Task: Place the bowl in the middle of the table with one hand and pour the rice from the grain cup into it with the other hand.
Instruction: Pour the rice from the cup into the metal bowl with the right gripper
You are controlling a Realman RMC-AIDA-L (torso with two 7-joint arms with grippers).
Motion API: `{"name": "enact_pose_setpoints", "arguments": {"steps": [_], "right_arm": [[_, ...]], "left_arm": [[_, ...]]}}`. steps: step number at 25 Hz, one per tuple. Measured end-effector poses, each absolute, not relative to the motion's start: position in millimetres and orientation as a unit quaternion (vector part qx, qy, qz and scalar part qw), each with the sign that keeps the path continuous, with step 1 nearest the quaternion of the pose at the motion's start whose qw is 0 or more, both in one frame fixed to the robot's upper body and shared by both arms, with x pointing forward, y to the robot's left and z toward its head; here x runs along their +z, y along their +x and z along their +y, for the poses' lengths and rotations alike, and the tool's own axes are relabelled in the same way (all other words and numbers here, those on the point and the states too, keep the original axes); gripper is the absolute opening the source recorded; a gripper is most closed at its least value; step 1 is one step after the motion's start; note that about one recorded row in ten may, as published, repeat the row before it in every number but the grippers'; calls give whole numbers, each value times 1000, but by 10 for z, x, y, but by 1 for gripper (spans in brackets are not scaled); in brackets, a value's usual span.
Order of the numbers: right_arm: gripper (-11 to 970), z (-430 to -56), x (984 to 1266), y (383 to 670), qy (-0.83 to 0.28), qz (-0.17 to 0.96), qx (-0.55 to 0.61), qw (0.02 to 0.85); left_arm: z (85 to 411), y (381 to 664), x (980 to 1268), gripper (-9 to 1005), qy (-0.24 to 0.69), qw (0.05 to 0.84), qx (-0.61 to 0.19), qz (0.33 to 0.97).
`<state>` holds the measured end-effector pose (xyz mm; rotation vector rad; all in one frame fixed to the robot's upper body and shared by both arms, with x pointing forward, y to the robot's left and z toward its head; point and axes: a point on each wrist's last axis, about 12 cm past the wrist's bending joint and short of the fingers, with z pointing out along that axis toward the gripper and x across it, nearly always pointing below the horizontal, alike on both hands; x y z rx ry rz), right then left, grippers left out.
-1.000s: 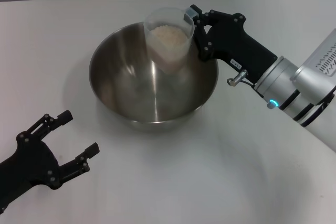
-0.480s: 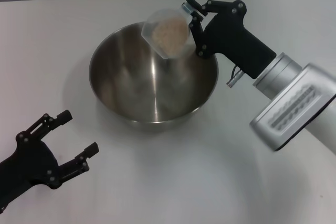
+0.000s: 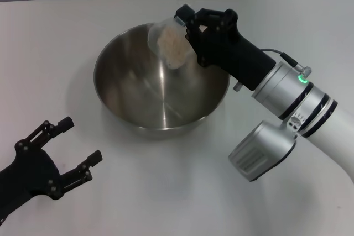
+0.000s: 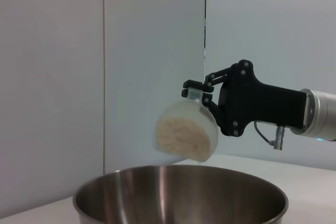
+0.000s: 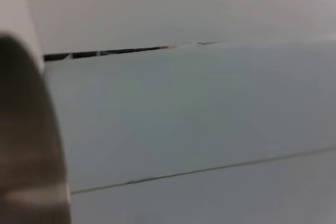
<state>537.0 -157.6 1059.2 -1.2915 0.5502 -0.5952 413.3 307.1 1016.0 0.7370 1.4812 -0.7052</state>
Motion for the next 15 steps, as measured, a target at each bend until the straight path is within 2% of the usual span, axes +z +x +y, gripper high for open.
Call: {"name": "enact_pose_setpoints", "arguments": {"steps": [15], "right_arm": [[25,-1469,10544,5331,-650,88,-398,642]], "left_arm": [[3066,4158,10152,870,322,620,-304,648]]}}
